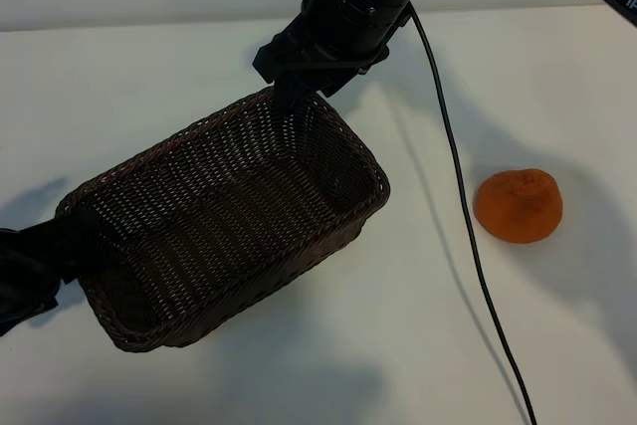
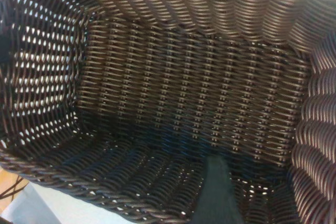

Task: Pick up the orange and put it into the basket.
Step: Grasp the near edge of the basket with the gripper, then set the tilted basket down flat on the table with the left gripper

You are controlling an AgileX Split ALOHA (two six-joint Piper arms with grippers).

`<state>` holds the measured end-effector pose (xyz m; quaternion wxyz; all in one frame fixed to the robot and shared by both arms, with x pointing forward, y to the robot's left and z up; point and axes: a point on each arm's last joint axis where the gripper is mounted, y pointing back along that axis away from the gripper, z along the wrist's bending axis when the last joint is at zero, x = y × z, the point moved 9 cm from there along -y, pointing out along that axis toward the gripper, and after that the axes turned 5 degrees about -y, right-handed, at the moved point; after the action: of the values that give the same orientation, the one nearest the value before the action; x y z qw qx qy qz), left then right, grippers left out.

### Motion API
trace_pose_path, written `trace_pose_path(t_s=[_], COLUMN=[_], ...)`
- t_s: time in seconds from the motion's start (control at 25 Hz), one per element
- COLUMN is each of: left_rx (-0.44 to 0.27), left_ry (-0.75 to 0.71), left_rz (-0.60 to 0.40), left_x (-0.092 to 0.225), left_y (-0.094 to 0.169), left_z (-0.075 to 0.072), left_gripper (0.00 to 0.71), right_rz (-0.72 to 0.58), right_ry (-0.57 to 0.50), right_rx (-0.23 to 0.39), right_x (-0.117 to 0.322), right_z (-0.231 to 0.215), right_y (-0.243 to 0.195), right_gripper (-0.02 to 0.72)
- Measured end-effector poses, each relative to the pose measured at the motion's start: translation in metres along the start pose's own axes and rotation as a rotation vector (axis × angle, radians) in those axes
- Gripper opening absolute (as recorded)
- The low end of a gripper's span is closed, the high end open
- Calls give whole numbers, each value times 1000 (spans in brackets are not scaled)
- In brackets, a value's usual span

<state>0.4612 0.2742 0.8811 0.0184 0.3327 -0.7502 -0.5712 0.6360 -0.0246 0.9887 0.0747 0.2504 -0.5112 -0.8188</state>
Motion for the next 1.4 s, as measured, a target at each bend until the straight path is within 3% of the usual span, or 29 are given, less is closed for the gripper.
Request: trace_pose_path(t_s=[0.48, 0.56, 0.68, 0.8, 0.84, 1.24, 1.4], left_rx=[-50, -49, -44, -39, -37, -26, 8], left_ry=[32, 39, 43, 36, 29, 1, -55], left_rz=[26, 24, 14, 4, 1, -2, 9], left_x=[-3, -4, -5, -7, -8, -8, -8], left_y=[-33, -34, -34, -35, -35, -35, -31], left_z=[8, 8, 7, 6, 6, 4, -4], left_gripper=[586, 560, 414, 167, 151, 151, 151], right_rz=[0, -1, -2, -2, -2, -2, -2], right_ry=[0, -2, -6, -6, -7, -8, -8], right_rx=[-3, -8, -18, -20, -21, -25, -25], right_x=[0, 0, 0, 0, 0, 0, 0], right_z=[1, 1, 3, 4, 4, 4, 4], right_y=[0, 0, 0, 0, 0, 0, 0], right_gripper=[520, 520, 520, 520, 520, 520, 520])
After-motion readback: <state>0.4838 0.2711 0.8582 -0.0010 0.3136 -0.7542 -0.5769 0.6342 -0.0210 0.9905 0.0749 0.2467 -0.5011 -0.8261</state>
